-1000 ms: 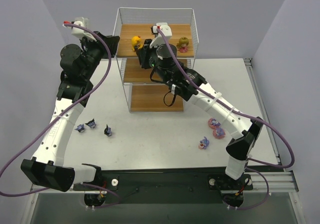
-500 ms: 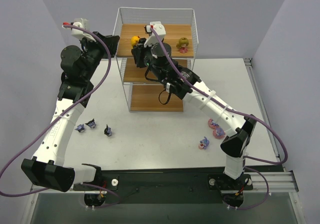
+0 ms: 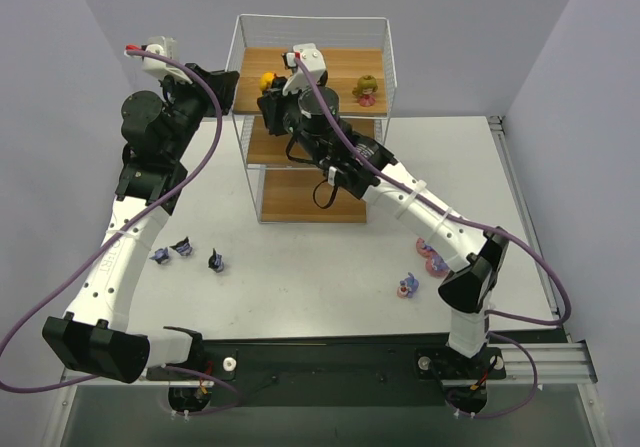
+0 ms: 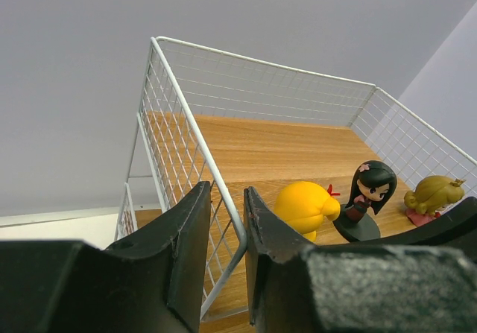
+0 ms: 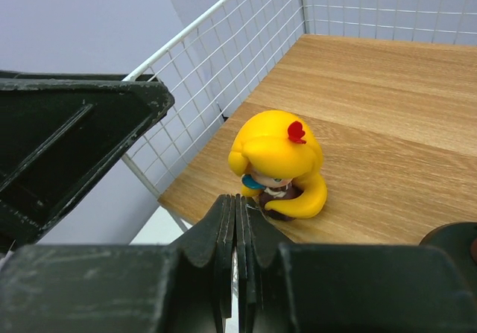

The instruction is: Place and organize the plastic toys onto the shelf

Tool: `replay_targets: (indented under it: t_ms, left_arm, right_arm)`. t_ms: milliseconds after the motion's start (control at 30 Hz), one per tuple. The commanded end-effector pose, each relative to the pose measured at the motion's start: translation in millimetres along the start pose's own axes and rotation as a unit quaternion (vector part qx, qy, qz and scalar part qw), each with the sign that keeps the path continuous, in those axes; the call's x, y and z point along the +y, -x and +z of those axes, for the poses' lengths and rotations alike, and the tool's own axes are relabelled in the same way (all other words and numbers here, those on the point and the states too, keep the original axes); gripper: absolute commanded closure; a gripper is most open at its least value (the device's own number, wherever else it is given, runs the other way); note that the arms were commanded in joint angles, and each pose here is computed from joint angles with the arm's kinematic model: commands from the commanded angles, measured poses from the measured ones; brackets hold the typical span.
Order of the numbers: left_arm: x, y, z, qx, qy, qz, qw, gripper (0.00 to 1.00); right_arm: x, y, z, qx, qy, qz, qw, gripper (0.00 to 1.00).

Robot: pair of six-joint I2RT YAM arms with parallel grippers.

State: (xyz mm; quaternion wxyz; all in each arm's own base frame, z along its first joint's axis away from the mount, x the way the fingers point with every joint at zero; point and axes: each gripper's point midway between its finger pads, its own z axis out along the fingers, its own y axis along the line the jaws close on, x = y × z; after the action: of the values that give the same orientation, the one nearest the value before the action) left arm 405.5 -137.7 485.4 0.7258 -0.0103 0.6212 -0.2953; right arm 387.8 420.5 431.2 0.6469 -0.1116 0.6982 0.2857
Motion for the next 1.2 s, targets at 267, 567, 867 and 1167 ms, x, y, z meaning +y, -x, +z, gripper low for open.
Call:
replay_targets:
  t_ms: [267,567,867,1167]
  left_arm:
    - [-19,17,-6,-0.016,-0.035,-0.01,0.999,0.8]
    - [-25,32,-1,-0.032,-0.044,-0.004,0.999,0.69]
    - [-37,53,-4,-0.06,-0.059,-0.007,0.996,0.5]
    - [-52,90,-33,-0.117,-0.069,0.009,0.991,0.24]
  right_arm:
    - [9,51,-62,-0.063,0.052,0.006,0.997,0.59]
    - [-12,81,-129,-0.07,0.051,0.003,0.996,0.45]
    - [-100,24,-194,0.056,-0.081,0.03,0.995,0.33]
    - [-198,-84,-255,0.206,-0.276,0.123,0.931,0.25]
